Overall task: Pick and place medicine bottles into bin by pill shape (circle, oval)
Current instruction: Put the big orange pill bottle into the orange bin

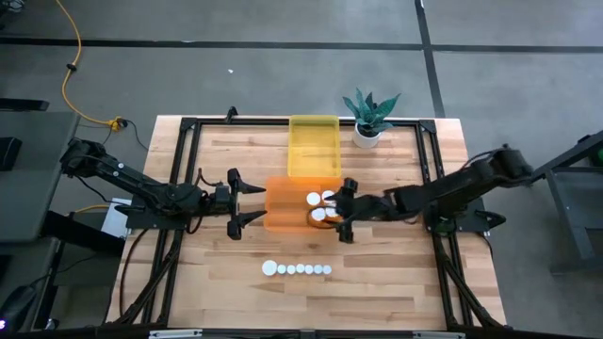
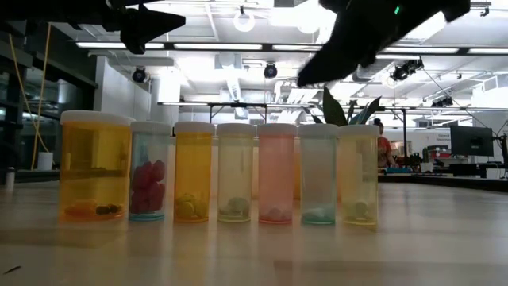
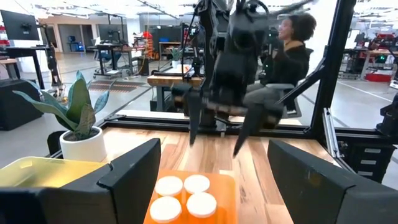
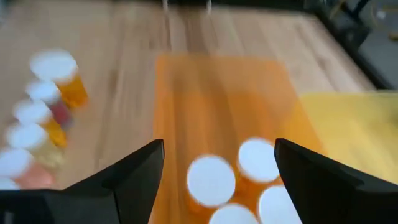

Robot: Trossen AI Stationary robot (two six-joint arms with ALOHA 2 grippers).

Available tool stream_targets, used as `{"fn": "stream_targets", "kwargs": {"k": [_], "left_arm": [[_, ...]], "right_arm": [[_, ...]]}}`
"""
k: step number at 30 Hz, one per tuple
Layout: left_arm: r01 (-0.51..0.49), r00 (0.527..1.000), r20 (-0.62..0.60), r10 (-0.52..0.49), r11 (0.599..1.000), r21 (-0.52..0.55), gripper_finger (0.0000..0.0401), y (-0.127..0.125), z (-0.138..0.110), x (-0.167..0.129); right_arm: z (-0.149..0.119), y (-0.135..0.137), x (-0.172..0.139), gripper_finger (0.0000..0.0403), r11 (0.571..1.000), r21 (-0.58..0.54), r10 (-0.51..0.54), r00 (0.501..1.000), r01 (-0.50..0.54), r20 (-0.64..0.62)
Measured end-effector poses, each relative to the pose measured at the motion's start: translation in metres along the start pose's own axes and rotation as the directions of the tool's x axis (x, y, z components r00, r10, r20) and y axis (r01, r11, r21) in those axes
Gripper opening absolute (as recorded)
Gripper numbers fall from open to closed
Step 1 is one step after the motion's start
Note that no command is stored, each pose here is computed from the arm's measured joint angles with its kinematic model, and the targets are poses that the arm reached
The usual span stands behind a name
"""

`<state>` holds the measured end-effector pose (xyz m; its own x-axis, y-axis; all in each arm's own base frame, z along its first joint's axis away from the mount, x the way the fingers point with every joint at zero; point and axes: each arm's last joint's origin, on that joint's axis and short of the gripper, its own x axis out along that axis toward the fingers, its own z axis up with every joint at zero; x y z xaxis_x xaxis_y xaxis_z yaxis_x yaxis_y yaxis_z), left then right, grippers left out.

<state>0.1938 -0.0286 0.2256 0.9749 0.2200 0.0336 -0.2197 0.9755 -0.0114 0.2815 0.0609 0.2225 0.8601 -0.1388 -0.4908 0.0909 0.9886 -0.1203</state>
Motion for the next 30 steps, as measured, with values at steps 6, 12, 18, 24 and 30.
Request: {"fn": "stream_targets", "kwargs": {"k": [6, 12, 18, 24, 30], "left_arm": [[0.0, 1.0, 0.001, 0.0, 1.0, 0.0, 0.0287, 0.0, 0.0, 0.0], [0.0, 1.0, 0.007, 0.0, 1.0, -0.003, 0.0287, 0.0, 0.001, 0.0], [0.0, 1.0, 0.002, 0.0, 1.0, -0.001, 0.0287, 0.0, 0.0, 0.0], [-0.001, 1.0, 0.002, 0.001, 1.0, 0.025, 0.0287, 0.0, 0.0, 0.0], [-0.003, 1.0, 0.002, 0.003, 1.0, 0.026, 0.0287, 0.0, 0.0, 0.0]], "right_arm": [[-0.031, 0.0, -0.029, 0.0298, 0.995, 0.06, 0.052, 0.95, -0.074, 0.307], [-0.04, -0.015, -0.046, 0.0298, 0.986, 0.145, -0.026, 0.776, -0.085, 0.63], [-0.017, -0.02, -0.046, 0.0298, 0.996, 0.049, 0.017, 0.731, -0.069, 0.682], [-0.007, -0.016, -0.036, 0.0298, 0.998, -0.022, 0.056, 0.821, -0.053, 0.568], [-0.003, -0.014, -0.035, 0.0298, 0.997, -0.041, 0.082, 0.836, -0.071, 0.542]]}}
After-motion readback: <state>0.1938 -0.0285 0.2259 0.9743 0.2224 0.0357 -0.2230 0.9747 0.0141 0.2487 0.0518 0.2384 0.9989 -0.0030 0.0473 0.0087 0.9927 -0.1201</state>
